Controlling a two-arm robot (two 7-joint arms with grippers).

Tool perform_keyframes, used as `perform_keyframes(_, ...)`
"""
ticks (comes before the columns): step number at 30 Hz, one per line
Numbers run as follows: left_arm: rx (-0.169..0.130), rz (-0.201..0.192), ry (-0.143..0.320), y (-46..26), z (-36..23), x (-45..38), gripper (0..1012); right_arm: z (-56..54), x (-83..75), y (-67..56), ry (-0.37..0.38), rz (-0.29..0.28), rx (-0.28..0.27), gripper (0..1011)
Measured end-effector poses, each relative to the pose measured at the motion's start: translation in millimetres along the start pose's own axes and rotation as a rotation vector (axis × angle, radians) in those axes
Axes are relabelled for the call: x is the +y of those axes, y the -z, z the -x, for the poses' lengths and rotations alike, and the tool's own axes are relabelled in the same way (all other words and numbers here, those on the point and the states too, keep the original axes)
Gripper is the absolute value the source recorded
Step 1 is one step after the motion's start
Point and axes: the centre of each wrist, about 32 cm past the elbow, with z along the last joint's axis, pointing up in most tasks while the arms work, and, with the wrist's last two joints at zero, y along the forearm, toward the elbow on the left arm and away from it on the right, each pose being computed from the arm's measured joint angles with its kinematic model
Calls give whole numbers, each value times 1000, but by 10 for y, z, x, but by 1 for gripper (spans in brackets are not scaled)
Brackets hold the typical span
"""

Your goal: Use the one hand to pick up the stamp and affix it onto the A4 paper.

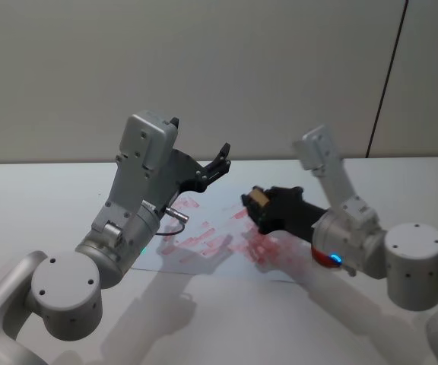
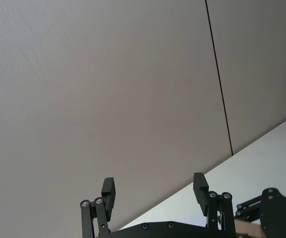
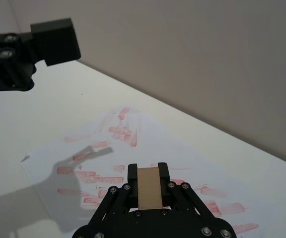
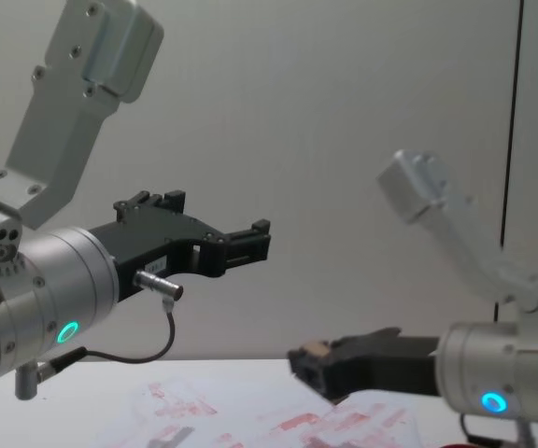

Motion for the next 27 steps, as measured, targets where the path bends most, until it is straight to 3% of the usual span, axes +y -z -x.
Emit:
perform_keyframes(9,0,0,0,0,0,0,1002,91,202,84,-49,96,-16,219)
perform_keyframes(18,0,0,0,0,0,0,1001,154,309,189,-72,165,-32,219)
perform_keyframes(27,0,0,0,0,0,0,1001,172,355,233,-75,188,-40,218)
